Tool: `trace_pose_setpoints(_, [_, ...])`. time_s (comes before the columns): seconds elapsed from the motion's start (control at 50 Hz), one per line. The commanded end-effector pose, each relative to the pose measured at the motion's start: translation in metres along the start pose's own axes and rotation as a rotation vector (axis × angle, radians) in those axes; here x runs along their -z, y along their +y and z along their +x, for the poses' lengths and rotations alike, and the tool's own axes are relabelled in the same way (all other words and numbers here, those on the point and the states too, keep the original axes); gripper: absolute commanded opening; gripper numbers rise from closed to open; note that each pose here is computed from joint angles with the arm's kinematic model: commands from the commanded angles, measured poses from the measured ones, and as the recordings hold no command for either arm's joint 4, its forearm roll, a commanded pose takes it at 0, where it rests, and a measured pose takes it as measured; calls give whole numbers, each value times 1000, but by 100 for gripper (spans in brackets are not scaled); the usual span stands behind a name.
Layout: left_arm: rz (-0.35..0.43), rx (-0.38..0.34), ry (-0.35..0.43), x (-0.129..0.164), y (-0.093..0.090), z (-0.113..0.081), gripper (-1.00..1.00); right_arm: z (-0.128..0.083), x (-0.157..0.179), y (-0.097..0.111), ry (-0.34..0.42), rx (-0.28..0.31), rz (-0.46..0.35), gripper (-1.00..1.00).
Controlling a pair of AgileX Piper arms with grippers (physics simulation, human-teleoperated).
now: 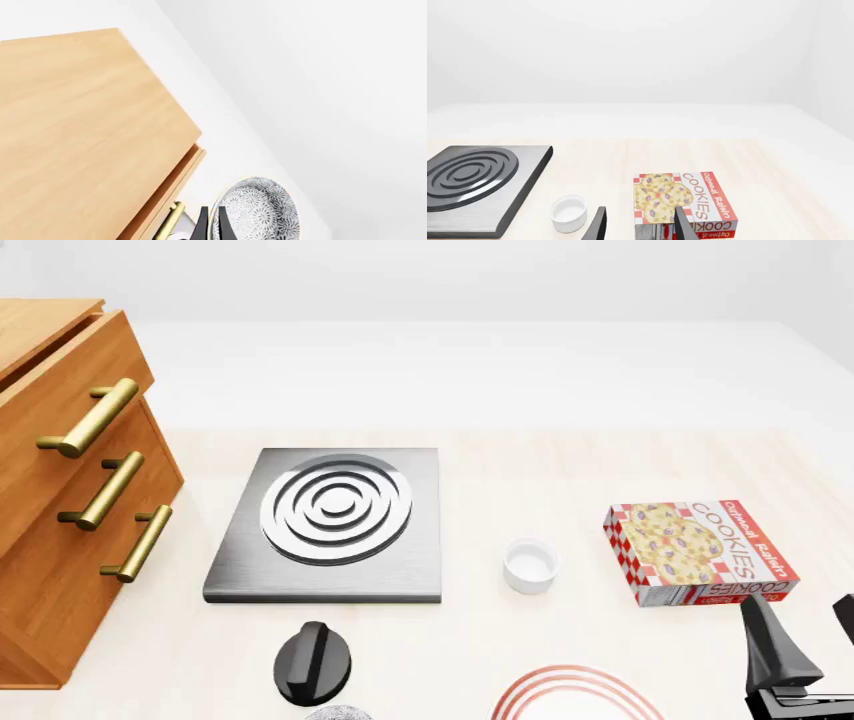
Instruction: Pick the akita bowl on the wooden cabinet and place it on the plate.
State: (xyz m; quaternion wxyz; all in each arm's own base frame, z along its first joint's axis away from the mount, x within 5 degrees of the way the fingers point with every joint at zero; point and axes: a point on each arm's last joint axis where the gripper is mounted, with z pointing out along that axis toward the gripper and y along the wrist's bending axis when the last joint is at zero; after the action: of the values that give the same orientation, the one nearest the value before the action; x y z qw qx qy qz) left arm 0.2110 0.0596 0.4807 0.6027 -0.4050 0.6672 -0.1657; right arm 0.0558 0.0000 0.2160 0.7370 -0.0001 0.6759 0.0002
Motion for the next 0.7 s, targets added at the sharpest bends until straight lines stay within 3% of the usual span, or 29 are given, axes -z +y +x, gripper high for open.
trace_pose_setpoints(0.02, [62,-29,39,7,-14,7,-100,0,0,0,0,0,0,100])
trace_pose_setpoints(0.7, [173,-101,154,15,-41,29,-100,0,0,0,0,0,0,100])
